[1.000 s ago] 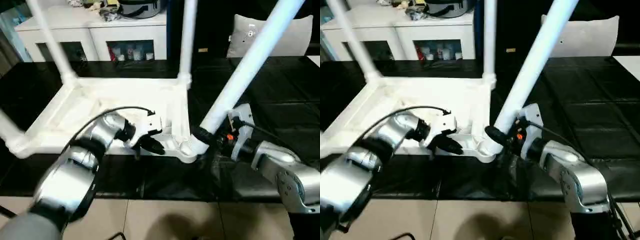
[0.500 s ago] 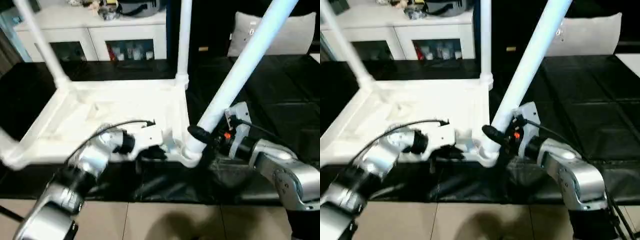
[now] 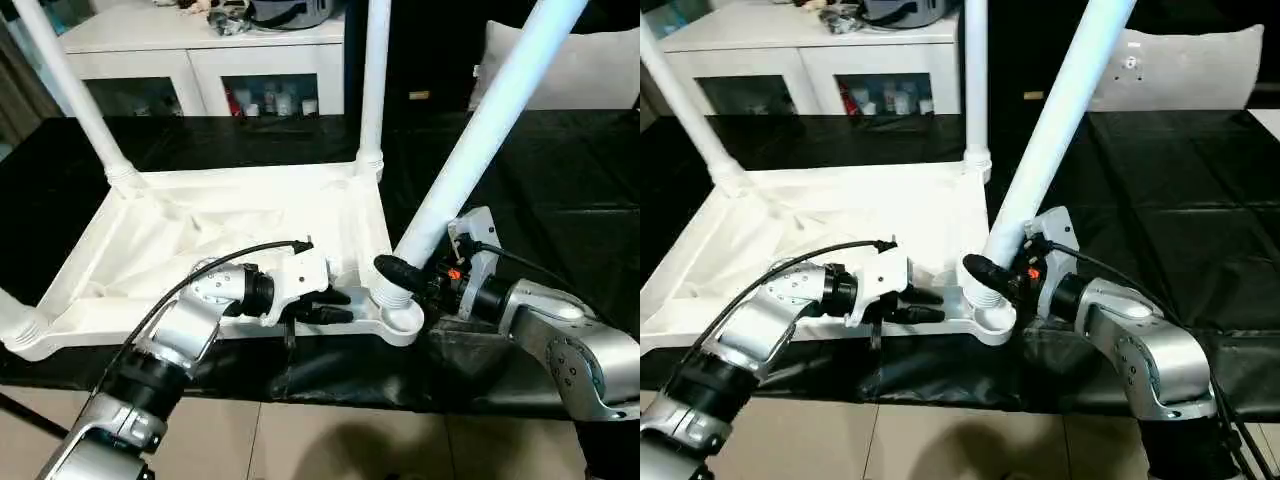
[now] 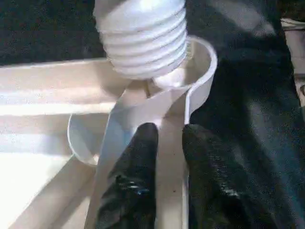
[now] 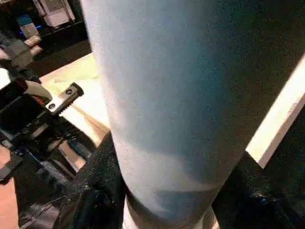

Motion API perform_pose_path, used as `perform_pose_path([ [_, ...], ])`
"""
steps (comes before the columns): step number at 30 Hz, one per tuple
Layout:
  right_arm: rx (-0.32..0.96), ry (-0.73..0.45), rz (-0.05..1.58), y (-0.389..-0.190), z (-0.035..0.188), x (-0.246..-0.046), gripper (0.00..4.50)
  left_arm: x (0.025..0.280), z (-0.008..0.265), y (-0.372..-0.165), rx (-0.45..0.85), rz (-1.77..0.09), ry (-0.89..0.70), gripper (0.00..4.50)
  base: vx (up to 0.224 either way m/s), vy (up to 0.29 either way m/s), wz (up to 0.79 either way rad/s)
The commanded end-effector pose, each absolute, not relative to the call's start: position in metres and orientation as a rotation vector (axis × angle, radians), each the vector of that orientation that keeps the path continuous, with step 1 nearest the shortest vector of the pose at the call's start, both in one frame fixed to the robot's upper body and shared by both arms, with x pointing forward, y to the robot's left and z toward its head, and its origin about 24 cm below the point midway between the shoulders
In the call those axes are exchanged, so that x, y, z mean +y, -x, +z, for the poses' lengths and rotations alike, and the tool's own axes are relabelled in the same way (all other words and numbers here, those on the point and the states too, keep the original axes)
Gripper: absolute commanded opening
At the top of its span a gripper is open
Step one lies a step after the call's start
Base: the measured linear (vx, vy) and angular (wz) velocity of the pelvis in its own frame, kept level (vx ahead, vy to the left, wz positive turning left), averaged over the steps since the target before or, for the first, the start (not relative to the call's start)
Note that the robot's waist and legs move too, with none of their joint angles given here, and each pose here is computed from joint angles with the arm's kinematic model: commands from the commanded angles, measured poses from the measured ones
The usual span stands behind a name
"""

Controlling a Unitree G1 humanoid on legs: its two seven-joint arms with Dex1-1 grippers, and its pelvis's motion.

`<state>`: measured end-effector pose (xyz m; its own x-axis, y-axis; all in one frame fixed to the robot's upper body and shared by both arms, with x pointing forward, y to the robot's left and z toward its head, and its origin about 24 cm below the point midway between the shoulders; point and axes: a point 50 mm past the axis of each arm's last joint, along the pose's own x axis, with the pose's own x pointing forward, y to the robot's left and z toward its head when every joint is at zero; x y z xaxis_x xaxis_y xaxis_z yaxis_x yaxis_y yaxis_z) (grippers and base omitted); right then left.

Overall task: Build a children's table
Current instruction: Insert table leg to table base

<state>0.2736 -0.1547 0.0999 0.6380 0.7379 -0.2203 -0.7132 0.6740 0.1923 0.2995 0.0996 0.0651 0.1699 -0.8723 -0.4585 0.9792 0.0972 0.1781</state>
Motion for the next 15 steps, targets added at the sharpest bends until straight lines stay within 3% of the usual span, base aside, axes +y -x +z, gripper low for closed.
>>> perform_pose_path([
  [1,0.273,-0.076,0.845,-0.275,0.104,-0.153,1.91,0.103,0.063,-0.303,0.27,-1.387,-0.516,1.0,0.0,0.0,0.0],
  [7,0.275,-0.075,0.85,-0.274,0.103,-0.153,1.91,0.104,0.054,-0.3,0.349,-1.463,-0.405,1.0,0.0,0.0,0.0],
  [15,0.276,-0.072,0.844,-0.275,0.104,-0.154,1.91,0.102,0.049,-0.303,0.348,-1.479,-0.384,1.0,0.0,0.0,0.0],
])
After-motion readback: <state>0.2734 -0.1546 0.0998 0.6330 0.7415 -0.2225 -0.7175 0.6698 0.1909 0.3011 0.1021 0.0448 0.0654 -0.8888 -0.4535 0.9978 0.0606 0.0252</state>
